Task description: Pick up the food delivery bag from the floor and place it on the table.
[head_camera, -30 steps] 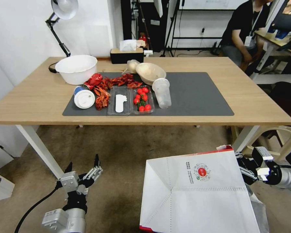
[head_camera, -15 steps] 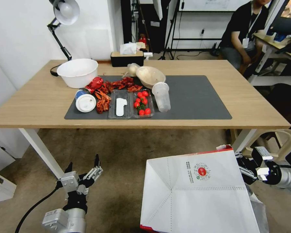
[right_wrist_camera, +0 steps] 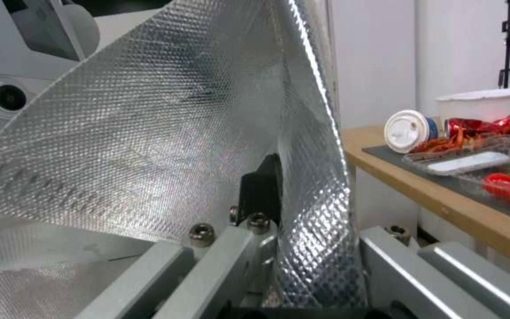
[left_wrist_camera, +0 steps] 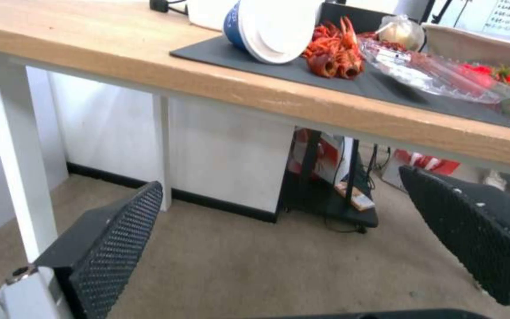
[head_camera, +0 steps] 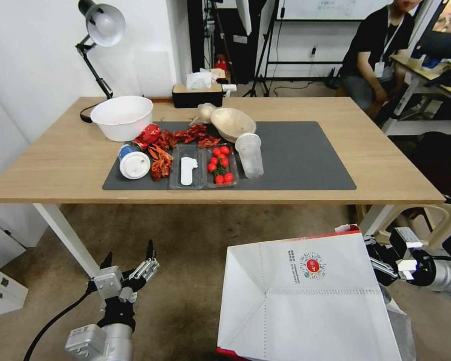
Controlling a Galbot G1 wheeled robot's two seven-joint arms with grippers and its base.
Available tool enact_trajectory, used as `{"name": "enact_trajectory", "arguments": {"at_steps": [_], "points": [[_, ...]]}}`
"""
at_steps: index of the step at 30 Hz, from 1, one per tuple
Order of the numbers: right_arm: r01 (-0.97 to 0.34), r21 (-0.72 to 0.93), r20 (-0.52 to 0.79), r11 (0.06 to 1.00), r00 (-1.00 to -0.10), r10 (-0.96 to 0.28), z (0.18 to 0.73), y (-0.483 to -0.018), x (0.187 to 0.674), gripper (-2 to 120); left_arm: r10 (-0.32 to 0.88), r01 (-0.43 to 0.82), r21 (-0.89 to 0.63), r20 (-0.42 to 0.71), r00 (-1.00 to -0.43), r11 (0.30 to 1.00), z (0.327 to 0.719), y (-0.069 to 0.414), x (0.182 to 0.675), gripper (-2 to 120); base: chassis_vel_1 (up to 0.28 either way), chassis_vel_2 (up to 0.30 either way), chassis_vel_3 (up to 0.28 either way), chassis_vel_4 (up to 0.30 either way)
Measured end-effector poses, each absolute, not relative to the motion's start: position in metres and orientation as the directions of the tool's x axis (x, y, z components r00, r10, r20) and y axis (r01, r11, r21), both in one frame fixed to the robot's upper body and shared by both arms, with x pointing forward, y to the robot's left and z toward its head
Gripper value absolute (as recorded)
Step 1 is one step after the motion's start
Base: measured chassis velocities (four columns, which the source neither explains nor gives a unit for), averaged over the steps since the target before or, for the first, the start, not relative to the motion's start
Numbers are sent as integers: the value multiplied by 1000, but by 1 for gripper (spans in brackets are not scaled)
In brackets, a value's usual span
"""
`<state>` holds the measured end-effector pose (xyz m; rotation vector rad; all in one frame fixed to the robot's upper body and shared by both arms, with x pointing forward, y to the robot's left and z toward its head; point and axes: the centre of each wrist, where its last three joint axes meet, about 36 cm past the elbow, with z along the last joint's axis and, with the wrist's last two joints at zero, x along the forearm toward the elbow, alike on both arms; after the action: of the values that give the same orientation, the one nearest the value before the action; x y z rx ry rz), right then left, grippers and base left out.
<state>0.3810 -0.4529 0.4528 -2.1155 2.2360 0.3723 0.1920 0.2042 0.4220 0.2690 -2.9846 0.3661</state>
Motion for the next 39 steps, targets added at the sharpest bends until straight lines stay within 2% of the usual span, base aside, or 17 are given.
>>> {"name": "enact_trajectory", "arguments": {"at_steps": [39], "points": [[-989, 142, -195, 48, -75, -978, 452, -452, 382, 0, -128, -154, -233, 122, -984, 960, 416, 205, 193, 100, 0, 0, 0, 0]]}}
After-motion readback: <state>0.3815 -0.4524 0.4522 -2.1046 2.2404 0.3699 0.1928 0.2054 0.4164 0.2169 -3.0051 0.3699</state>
